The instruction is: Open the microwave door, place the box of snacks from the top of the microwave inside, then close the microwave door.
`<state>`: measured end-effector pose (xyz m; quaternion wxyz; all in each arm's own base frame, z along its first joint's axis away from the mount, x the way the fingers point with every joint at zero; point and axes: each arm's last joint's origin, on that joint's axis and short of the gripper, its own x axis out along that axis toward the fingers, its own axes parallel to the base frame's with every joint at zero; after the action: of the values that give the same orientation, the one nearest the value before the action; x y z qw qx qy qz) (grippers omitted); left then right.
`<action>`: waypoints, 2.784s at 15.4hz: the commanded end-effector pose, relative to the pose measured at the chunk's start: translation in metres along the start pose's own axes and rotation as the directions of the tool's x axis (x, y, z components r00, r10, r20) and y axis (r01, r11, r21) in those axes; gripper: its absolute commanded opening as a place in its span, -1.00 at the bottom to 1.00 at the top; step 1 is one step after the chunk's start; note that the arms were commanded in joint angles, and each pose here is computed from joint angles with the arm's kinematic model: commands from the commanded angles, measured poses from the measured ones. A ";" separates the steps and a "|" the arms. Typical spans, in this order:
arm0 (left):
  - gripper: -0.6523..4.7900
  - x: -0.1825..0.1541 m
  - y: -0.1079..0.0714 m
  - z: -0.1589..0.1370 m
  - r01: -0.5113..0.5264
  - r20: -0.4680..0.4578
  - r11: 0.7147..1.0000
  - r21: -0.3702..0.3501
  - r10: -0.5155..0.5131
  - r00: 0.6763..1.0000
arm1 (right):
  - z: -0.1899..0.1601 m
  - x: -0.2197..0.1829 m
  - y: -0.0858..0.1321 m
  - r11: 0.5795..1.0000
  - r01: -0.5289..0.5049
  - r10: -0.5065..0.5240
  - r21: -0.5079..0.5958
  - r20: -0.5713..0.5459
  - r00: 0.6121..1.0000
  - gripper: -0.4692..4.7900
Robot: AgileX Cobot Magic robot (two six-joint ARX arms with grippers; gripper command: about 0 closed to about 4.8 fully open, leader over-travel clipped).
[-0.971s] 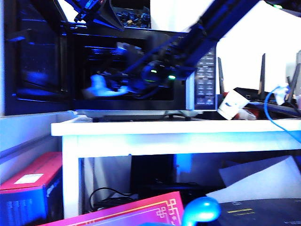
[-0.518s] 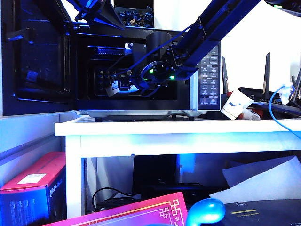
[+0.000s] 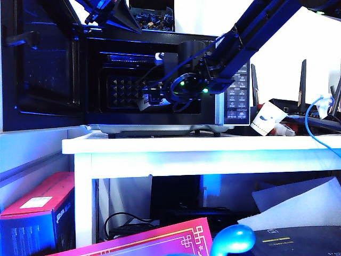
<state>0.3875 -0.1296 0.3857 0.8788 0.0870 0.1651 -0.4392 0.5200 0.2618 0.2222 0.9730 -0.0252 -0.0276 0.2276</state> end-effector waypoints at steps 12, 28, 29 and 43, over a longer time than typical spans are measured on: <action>-0.78 -0.002 0.000 0.001 -0.003 0.002 1.000 -0.003 0.003 1.000 | 0.022 -0.006 0.005 0.998 -0.065 0.064 -0.011 -0.054 0.997 1.00; -0.78 -0.002 0.000 0.001 -0.004 0.002 1.000 -0.002 0.004 1.000 | 0.115 -0.084 0.001 0.981 -0.185 0.182 0.048 -0.532 0.827 -0.72; -0.78 -0.002 0.000 0.001 -0.003 0.003 1.000 -0.002 0.003 1.000 | 0.112 -0.084 0.001 0.981 -0.185 0.182 0.050 -0.544 0.819 -0.76; -0.78 -0.002 0.000 0.001 -0.004 0.004 1.000 0.000 0.004 1.000 | 0.047 -0.043 0.006 0.978 -0.199 0.202 0.058 -0.484 0.851 -0.76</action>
<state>0.3875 -0.1294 0.3857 0.8790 0.0854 0.1660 -0.4388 0.4732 0.2477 0.2643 0.9131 -0.0866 0.2464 0.3132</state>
